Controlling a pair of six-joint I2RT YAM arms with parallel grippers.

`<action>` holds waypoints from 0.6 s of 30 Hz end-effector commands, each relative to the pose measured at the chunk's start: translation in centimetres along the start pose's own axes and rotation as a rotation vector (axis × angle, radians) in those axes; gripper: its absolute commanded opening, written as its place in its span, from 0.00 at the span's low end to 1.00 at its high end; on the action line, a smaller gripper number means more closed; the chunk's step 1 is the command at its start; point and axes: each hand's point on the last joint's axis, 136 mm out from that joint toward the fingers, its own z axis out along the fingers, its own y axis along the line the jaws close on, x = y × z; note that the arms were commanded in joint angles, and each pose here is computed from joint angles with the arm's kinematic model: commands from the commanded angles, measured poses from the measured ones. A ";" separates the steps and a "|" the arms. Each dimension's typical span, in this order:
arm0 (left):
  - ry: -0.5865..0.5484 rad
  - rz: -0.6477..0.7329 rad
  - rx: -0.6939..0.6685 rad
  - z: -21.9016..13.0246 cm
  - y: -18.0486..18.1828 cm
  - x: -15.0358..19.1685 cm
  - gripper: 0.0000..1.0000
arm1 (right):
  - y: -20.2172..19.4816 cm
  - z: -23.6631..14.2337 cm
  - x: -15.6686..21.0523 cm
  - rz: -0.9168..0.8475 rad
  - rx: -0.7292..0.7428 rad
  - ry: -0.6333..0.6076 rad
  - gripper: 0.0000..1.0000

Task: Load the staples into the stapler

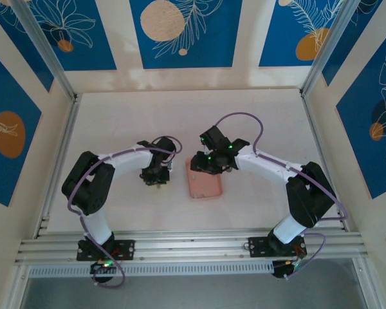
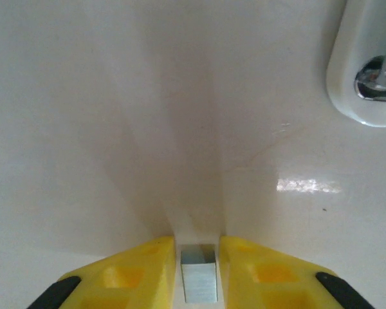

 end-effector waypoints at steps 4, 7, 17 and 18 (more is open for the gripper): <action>0.047 0.002 -0.032 1.2 0.5 1.4 0.24 | -0.1 -0.9 0.3 0.006 -0.016 -0.008 0.38; 0.041 0.007 -0.032 1.2 0.7 1.4 0.20 | -0.1 -1.0 0.3 0.007 -0.016 -0.010 0.38; -0.146 0.015 0.005 -3.3 0.7 -1.1 0.14 | -0.2 -2.7 -0.6 0.007 -0.039 -0.118 0.37; -0.182 0.021 0.027 -4.0 0.5 -1.5 0.13 | -0.3 -2.9 -0.8 0.010 -0.045 -0.134 0.37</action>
